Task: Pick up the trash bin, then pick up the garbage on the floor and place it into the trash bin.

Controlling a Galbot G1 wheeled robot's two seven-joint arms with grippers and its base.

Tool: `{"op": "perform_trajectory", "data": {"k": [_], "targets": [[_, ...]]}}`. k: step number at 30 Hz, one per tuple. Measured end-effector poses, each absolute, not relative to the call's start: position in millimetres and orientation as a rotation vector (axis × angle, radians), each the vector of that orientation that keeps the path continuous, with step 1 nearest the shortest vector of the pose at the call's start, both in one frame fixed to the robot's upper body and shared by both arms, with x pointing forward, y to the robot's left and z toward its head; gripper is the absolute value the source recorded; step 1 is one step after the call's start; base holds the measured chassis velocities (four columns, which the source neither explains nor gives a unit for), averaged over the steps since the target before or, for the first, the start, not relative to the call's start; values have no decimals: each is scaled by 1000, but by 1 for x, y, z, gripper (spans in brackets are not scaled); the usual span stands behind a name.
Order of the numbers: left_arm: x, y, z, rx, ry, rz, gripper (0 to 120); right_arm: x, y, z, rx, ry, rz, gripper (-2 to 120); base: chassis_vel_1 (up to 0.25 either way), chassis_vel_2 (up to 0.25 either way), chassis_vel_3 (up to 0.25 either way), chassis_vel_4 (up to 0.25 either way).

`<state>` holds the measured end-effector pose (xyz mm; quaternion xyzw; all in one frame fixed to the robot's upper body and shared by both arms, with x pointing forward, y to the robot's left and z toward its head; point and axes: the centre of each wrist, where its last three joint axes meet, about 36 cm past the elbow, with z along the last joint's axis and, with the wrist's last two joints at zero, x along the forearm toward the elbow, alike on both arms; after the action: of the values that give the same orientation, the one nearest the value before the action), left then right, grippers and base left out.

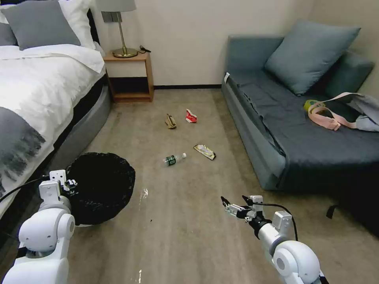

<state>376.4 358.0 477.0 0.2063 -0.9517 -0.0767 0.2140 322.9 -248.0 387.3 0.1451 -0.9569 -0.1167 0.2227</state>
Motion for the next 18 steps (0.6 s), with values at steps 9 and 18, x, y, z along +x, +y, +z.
{"op": "perform_trajectory", "data": {"k": [9,18], "targets": [[380,363,474,566,-2630,-214,4,326,-246,380,396,-2630,-322,100,-97,108,106,-113],[383,368,470,564,-2632,-210,4,327,-245,374,393,-2620,-317,100,-125,116,126,-121]]}}
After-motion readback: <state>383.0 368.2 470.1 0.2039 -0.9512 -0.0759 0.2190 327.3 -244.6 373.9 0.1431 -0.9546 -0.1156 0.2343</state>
